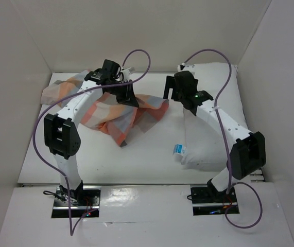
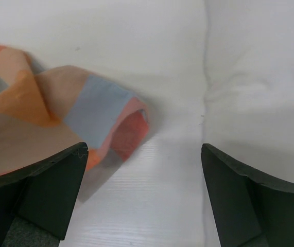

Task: Put the pillow into the pillowcase

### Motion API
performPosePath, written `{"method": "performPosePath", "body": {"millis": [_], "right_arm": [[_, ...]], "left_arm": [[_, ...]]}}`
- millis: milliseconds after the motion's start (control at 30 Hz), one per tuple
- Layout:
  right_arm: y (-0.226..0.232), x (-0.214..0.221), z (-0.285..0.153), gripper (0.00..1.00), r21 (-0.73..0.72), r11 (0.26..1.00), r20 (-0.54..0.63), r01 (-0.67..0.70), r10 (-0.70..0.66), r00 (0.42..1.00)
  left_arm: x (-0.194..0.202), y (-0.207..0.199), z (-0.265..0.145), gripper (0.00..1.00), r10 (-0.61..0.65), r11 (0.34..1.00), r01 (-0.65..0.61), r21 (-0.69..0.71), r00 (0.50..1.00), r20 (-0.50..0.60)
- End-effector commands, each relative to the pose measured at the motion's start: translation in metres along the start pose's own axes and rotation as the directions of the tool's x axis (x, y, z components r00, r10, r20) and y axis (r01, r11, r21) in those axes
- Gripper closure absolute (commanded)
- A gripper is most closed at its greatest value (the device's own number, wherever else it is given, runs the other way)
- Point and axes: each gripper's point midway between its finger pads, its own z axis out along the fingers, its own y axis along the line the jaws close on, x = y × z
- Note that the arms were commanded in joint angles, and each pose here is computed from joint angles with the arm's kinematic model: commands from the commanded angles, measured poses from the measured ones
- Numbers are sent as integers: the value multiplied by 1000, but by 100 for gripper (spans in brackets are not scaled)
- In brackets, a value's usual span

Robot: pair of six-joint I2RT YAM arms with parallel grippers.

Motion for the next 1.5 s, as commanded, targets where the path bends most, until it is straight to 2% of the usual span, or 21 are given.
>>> {"method": "performPosePath", "body": {"millis": [0,167,200,233,333,367,400,433,467,500,633,667,700,767,800,867,900,967,1267,1367,1467], "right_arm": [[-40,-25,-20,2,201,978,49,49,-59,997],[-111,-22,28,0,500,848,-134,177,-126,983],[-114,-30,37,0,519,837,-139,175,-120,983],[-126,-3,63,0,536,807,-248,249,-132,960],[-137,-1,97,2,527,820,-284,222,-77,956],[-135,12,113,10,512,827,-314,235,-75,946],[-132,7,122,26,469,856,-310,218,-71,948],[-132,2,125,76,458,867,-294,197,-61,954],[-129,2,127,77,444,876,-288,187,-58,956],[-126,-9,122,100,442,881,-260,171,-56,964],[-111,-39,83,100,351,929,-149,119,-70,986],[-115,-21,75,100,338,931,-178,136,-79,981],[-109,-49,46,100,313,945,-78,89,-68,995],[-113,-26,26,100,280,956,-92,90,-66,994],[-107,-50,-6,100,241,969,12,47,-51,999],[-105,-29,-25,100,165,986,14,36,-39,999],[-101,-52,-56,100,116,993,119,4,-18,993],[-88,-44,-76,100,0,1000,136,6,-6,991],[-56,-49,-176,100,-270,963,255,-8,80,964],[-44,-48,-194,100,-346,936,288,67,38,957],[-23,-32,-205,100,-465,873,227,147,-43,973]], "left_arm": [[-12,-15,-3,100,30,998,-31,48,999,30],[-17,-14,-1,100,19,999,-20,42,999,41],[-17,-14,-1,100,19,999,-20,42,999,41],[-20,-17,-3,100,26,999,-28,45,998,51],[-21,-11,0,100,20,999,-21,25,999,50],[-21,-11,0,100,20,999,-21,25,999,50],[-18,-9,2,100,14,1000,-15,23,999,41],[-19,-7,2,100,14,1000,-14,13,999,45],[-19,-7,2,100,14,1000,-14,13,999,45],[-19,-7,2,100,14,1000,-14,13,999,45],[-21,-9,1,100,10,1000,-11,15,999,52],[-26,-9,-4,100,12,1000,-13,15,998,68],[-29,-11,-5,100,18,1000,-19,17,997,75],[-30,-4,-4,100,6,1000,-6,11,997,75],[-32,-8,-6,100,11,1000,-13,21,997,79],[-36,-4,-9,100,9,1000,-11,18,996,93],[-36,-6,-9,100,9,999,-12,31,996,89],[-37,-1,-9,100,-12,999,9,34,996,86],[-59,18,-24,100,-66,997,61,36,987,146],[-72,24,-28,100,-89,995,79,66,983,162],[-82,37,-28,100,-117,992,107,67,978,173]]}}
